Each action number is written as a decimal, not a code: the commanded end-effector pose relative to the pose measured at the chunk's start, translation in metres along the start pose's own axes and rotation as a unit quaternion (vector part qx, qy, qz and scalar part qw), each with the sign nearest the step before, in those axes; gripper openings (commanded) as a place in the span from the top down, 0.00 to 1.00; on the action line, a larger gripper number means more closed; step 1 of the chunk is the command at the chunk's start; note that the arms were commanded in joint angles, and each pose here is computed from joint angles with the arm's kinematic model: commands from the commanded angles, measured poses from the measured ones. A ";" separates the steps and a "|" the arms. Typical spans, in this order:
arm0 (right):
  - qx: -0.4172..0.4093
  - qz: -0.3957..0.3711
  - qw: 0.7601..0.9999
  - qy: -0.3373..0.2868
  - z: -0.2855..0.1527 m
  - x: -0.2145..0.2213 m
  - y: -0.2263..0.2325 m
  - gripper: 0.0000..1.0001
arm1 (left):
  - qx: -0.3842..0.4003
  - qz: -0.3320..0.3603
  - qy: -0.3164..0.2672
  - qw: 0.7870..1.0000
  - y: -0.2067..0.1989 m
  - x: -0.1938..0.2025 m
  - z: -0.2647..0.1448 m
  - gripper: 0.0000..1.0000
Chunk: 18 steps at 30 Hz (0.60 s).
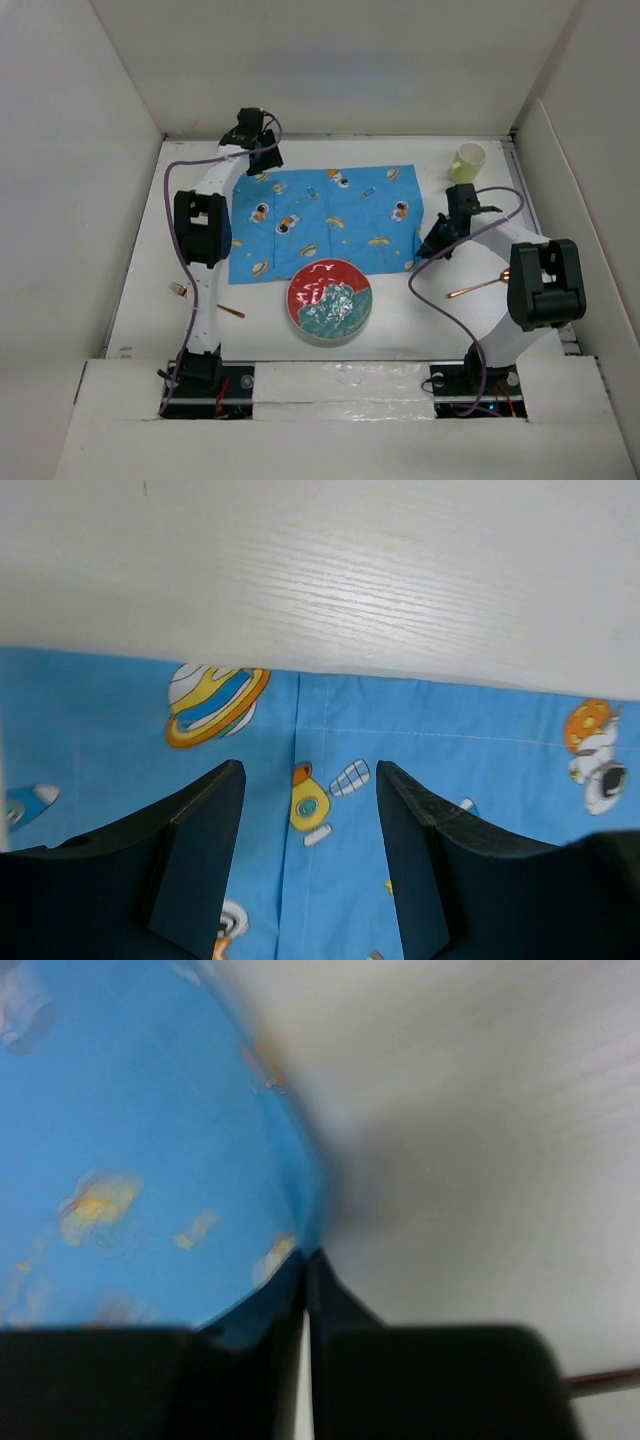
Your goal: Set the dinner table for one person
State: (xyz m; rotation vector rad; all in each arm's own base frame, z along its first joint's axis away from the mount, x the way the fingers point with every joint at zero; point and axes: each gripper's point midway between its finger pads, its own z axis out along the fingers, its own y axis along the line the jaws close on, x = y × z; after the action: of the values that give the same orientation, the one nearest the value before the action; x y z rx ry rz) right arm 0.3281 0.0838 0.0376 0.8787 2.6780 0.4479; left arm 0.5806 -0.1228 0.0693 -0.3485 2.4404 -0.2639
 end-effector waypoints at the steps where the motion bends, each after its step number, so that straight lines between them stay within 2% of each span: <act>1: 0.039 -0.006 0.998 -0.057 -0.005 -0.018 -0.013 0.79 | 0.054 0.008 -0.106 0.993 -0.034 -0.075 -0.107 0.48; 3: 0.025 -0.006 0.997 -0.075 -0.022 -0.023 -0.005 0.68 | 0.062 0.006 -0.111 0.992 -0.034 -0.072 -0.121 0.50; 4: 0.012 -0.008 0.996 -0.083 -0.031 -0.027 0.002 0.59 | 0.083 0.007 -0.128 0.988 -0.042 -0.080 -0.147 0.51; 6: -0.013 -0.014 0.994 -0.109 -0.057 -0.032 0.017 0.50 | 0.102 0.005 -0.134 0.986 -0.045 -0.073 -0.162 0.60; 7: -0.032 -0.021 0.991 -0.126 -0.071 -0.037 0.029 0.45 | 0.126 0.004 -0.152 0.980 -0.051 -0.078 -0.193 0.64; 9: -0.060 -0.030 0.986 -0.152 -0.094 -0.040 0.042 0.43 | 0.141 0.003 -0.150 0.979 -0.051 -0.064 -0.204 0.80; 10: -0.087 -0.042 0.981 -0.168 -0.112 -0.038 0.053 0.54 | 0.163 0.007 -0.164 0.973 -0.056 -0.064 -0.231 0.93; 11: -0.117 -0.063 0.979 -0.155 -0.119 -0.026 0.062 0.67 | 0.170 0.010 -0.165 0.972 -0.056 -0.060 -0.240 0.99; 12: -0.154 -0.086 0.972 -0.152 -0.130 -0.015 0.076 0.96 | 0.177 0.012 -0.165 0.970 -0.053 -0.049 -0.255 1.00; 13: -0.178 -0.102 0.969 -0.136 -0.132 -0.001 0.084 1.00 | 0.181 0.013 -0.166 0.969 -0.051 -0.043 -0.263 1.00; 16: -0.239 -0.168 0.955 -0.047 -0.120 0.067 0.098 1.00 | 0.206 0.015 -0.167 0.964 -0.046 -0.017 -0.291 1.00; 18: -0.237 -0.184 0.954 0.003 -0.100 0.104 0.091 0.85 | 0.216 0.009 -0.156 0.964 -0.040 0.005 -0.294 1.00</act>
State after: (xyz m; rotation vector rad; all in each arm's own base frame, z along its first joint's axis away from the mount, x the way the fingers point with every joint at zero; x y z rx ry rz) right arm 0.2995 0.1584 0.1825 0.3838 2.3330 0.7932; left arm 0.4194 -0.1256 0.3155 -0.1791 1.9932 -0.5898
